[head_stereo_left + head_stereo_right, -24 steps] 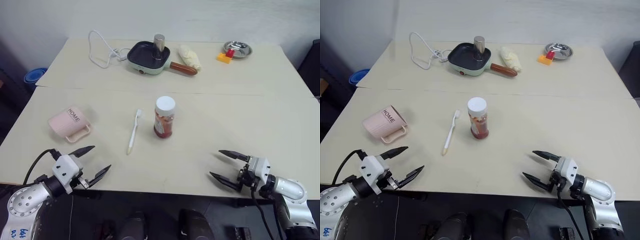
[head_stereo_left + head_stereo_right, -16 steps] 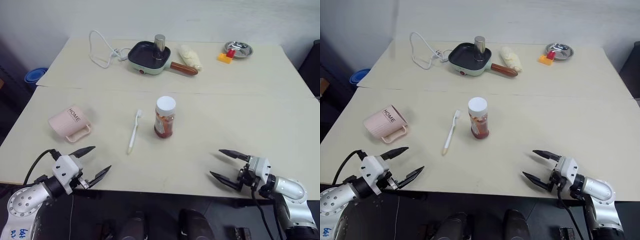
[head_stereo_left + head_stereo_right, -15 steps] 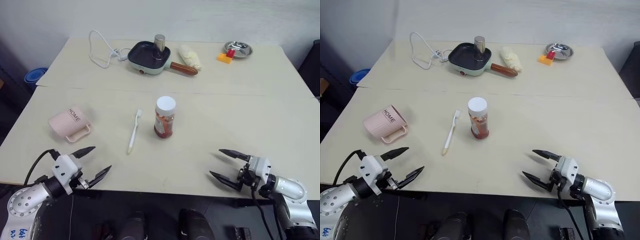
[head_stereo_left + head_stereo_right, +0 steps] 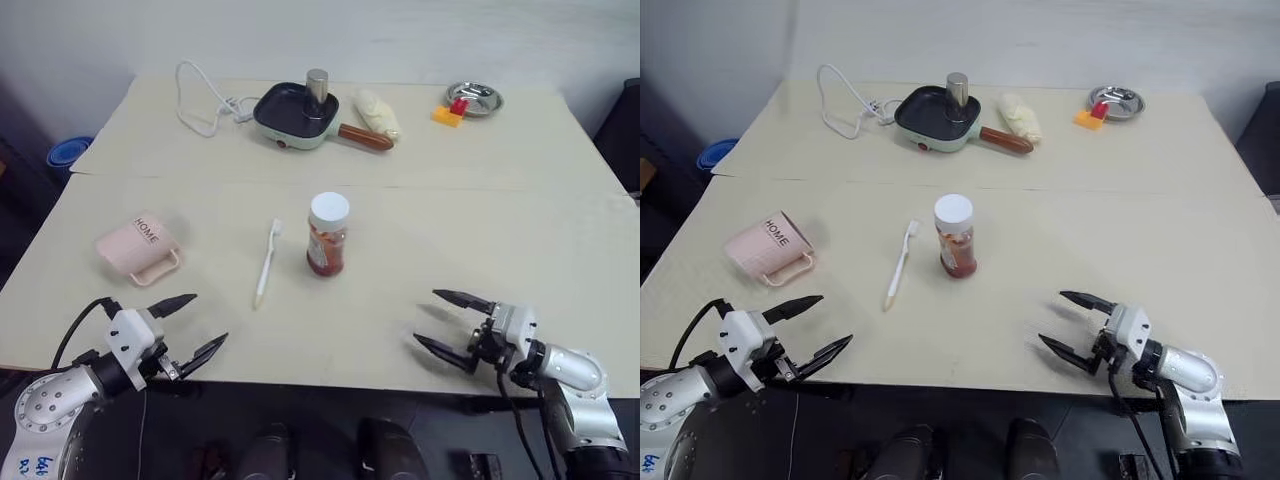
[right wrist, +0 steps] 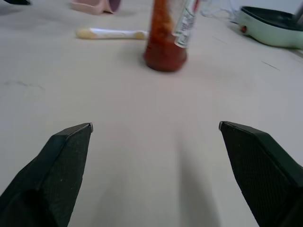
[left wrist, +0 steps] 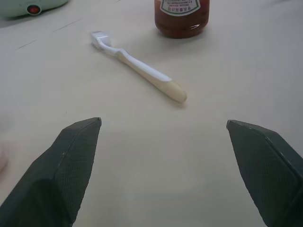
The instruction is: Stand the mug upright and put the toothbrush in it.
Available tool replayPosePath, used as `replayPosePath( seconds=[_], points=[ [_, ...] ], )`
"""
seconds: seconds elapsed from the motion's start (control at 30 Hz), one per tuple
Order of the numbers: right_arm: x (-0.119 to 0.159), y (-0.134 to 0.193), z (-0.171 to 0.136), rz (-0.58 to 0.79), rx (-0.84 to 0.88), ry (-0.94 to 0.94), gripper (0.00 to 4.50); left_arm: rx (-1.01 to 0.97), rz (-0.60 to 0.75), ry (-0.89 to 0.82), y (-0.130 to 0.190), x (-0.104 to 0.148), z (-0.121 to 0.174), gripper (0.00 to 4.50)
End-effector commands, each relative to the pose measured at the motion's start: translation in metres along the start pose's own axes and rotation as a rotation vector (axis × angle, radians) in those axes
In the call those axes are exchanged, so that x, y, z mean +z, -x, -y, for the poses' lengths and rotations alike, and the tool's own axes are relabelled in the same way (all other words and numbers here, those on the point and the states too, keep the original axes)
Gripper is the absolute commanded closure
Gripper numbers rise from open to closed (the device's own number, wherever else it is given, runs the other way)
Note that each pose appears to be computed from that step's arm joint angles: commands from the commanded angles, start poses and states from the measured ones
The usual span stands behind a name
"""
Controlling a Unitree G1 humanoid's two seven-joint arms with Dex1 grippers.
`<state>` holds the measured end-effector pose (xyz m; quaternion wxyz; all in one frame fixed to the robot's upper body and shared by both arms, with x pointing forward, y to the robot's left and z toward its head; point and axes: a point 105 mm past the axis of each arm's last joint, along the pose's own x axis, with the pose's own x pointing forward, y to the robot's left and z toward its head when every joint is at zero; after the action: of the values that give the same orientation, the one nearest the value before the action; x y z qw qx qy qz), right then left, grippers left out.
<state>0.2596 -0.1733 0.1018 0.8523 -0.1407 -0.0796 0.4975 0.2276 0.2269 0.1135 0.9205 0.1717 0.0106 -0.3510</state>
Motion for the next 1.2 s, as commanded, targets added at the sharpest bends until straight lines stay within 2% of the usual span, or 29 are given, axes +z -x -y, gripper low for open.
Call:
replayPosePath(
  seconds=[0.03, 0.13, 0.27, 0.37, 0.57, 0.67, 0.7, 0.8, 0.87, 0.93, 1.0, 1.03, 1.1, 1.2],
  points=[
    [0.029, -0.039, 0.005, 0.075, -0.053, -0.060, 0.04, -0.036, 0.077, 0.017, 0.002, 0.020, 0.002, 0.00],
    [0.041, -0.066, 0.008, 0.093, -0.100, -0.145, 0.04, -0.080, 0.129, 0.069, 0.001, 0.033, 0.006, 0.00],
    [0.037, -0.101, 0.011, 0.026, -0.163, -0.230, 0.04, -0.131, 0.123, 0.091, -0.003, 0.039, 0.013, 0.00],
    [0.045, -0.133, 0.011, 0.077, -0.199, -0.294, 0.04, -0.138, 0.133, 0.096, -0.005, 0.044, 0.016, 0.00],
    [0.054, -0.180, 0.011, 0.120, -0.218, -0.254, 0.04, -0.166, 0.161, 0.105, -0.007, 0.052, 0.021, 0.00],
    [0.054, -0.184, 0.021, 0.149, -0.274, -0.271, 0.56, -0.180, 0.182, 0.096, -0.012, 0.057, 0.021, 0.00],
    [0.054, -0.183, 0.024, 0.160, -0.285, -0.274, 0.88, -0.182, 0.189, 0.092, -0.014, 0.059, 0.021, 0.00],
    [0.059, -0.159, 0.039, 0.188, -0.289, -0.238, 1.83, -0.184, 0.219, 0.089, -0.022, 0.063, 0.020, 0.00],
    [0.063, -0.143, 0.050, 0.214, -0.316, -0.237, 2.24, -0.186, 0.226, 0.093, -0.026, 0.063, 0.021, 0.00],
    [0.071, -0.103, 0.078, 0.267, -0.408, -0.196, 2.34, -0.191, 0.226, 0.100, -0.030, 0.059, 0.023, 0.00],
    [0.069, -0.069, 0.097, 0.240, -0.472, -0.136, 2.34, -0.191, 0.227, 0.103, -0.032, 0.056, 0.025, 0.00],
    [0.061, -0.052, 0.107, 0.179, -0.518, -0.112, 2.34, -0.186, 0.228, 0.105, -0.032, 0.055, 0.024, 0.00],
    [0.035, 0.006, 0.139, -0.001, -0.669, -0.027, 2.34, -0.159, 0.231, 0.109, -0.033, 0.051, 0.020, 0.00],
    [0.012, 0.056, 0.159, -0.112, -0.776, -0.015, 2.34, -0.153, 0.228, 0.108, -0.035, 0.046, 0.018, 0.00]
  ],
)
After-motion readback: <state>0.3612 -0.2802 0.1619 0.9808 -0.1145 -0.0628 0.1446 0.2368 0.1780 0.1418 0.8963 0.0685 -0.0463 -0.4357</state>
